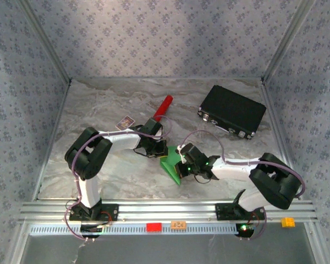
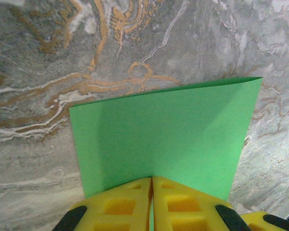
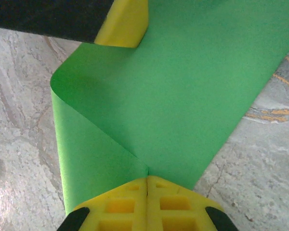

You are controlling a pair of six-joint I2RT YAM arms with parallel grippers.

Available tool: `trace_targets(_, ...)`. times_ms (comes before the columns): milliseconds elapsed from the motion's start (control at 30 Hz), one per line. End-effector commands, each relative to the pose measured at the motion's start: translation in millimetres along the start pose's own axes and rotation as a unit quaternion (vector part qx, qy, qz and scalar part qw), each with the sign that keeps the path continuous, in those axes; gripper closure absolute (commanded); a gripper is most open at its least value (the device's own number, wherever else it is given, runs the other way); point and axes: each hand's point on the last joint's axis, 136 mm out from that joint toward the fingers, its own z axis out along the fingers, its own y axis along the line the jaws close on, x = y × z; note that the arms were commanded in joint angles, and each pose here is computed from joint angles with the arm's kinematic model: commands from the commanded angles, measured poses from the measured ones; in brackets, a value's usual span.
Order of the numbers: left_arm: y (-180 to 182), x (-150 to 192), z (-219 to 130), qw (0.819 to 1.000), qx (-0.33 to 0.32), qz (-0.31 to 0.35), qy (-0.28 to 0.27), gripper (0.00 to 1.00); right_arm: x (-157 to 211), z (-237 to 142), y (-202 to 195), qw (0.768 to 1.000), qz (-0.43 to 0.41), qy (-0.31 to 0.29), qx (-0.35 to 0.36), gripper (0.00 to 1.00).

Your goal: Fold a paper plane with a square sheet of paper (pick it up from the middle)

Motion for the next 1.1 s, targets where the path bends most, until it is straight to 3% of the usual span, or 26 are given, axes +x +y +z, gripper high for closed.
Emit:
trace_targets(0,19,18,8,0.999,-0.038,-0.012,0.023,0.91,-4,1,-5,1.0,0.014,0.001,0.015,1.0)
trace_targets(300,13,13,4,0.999,-0.031,-0.002,0.016,0.9,0,4,-7,1.0,0.015,0.008,0.018,1.0)
trace_targets(600,-23,-19,-33,0.999,0.005,0.027,-0.041,0.78,-6,6,-8,1.0,0.02,0.0,0.018,1.0)
trace_targets(767,-32,-19,-53,0.997,0.019,0.025,-0.066,0.72,-11,8,-9,1.0,0.023,-0.004,0.018,1.0)
trace_targets(867,-32,-13,-59,0.997,0.03,0.021,-0.07,0.75,-15,9,-9,1.0,0.022,-0.005,0.019,1.0)
trace_targets(1067,-41,8,-58,0.994,0.099,-0.007,-0.053,0.93,-19,13,-10,0.999,0.024,-0.003,0.021,1.0)
